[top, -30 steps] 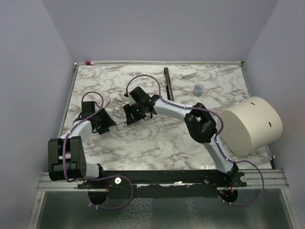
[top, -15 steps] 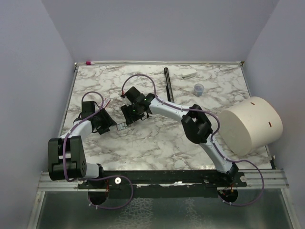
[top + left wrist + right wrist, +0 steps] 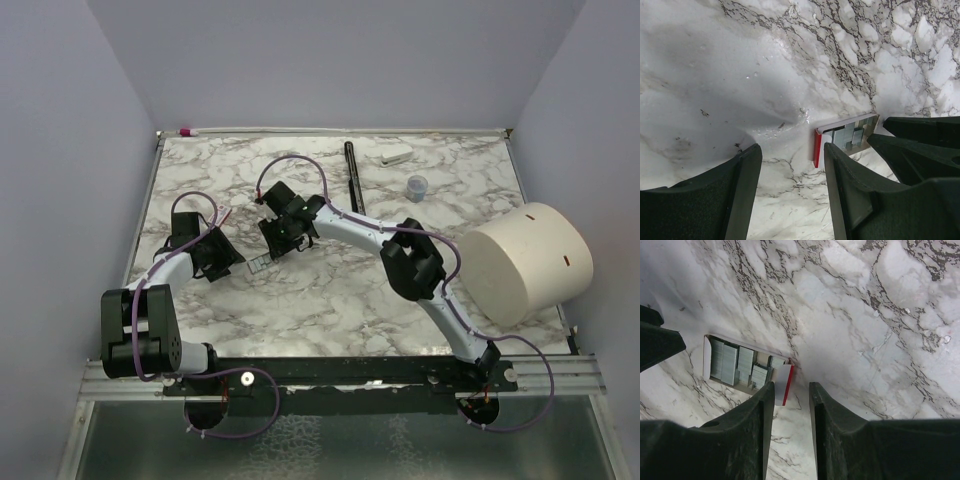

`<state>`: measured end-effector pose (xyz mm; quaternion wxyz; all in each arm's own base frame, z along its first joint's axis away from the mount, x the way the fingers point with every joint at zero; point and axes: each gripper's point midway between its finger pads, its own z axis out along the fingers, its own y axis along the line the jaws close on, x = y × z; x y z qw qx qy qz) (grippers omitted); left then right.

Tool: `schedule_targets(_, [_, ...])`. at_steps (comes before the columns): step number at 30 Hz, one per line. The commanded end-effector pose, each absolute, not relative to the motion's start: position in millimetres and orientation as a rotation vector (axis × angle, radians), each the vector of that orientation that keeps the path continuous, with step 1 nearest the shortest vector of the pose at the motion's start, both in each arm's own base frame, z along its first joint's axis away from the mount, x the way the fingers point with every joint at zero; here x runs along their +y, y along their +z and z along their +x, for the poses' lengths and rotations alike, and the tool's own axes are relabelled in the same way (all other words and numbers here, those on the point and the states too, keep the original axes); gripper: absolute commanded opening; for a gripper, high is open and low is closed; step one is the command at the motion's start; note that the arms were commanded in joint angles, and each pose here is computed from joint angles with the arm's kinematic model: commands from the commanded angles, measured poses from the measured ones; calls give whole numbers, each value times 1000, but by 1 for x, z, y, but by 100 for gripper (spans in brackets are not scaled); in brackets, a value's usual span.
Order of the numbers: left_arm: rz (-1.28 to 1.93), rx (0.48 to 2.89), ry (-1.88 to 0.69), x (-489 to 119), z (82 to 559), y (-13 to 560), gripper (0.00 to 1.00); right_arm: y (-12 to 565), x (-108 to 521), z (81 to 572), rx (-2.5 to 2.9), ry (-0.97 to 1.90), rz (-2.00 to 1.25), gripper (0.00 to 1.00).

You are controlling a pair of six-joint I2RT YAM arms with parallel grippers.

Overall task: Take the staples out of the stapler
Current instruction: Adjust the staple in the staple box.

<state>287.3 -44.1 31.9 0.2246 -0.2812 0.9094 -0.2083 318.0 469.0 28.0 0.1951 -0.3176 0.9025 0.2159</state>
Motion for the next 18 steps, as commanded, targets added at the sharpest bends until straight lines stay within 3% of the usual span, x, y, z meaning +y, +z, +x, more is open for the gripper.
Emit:
schedule_targets(1, [-779,2519,-597,-46,285,29,55,-8,453,304,2623,524,-922,33])
schedule_targets(8, [-750,2511,-632,-50,286,33,56,1,457,301,2614,648,-886,32])
schedule_targets(18, [-727,2518,-645,-57,282,34,53,4,454,303,2616,715,-856,23])
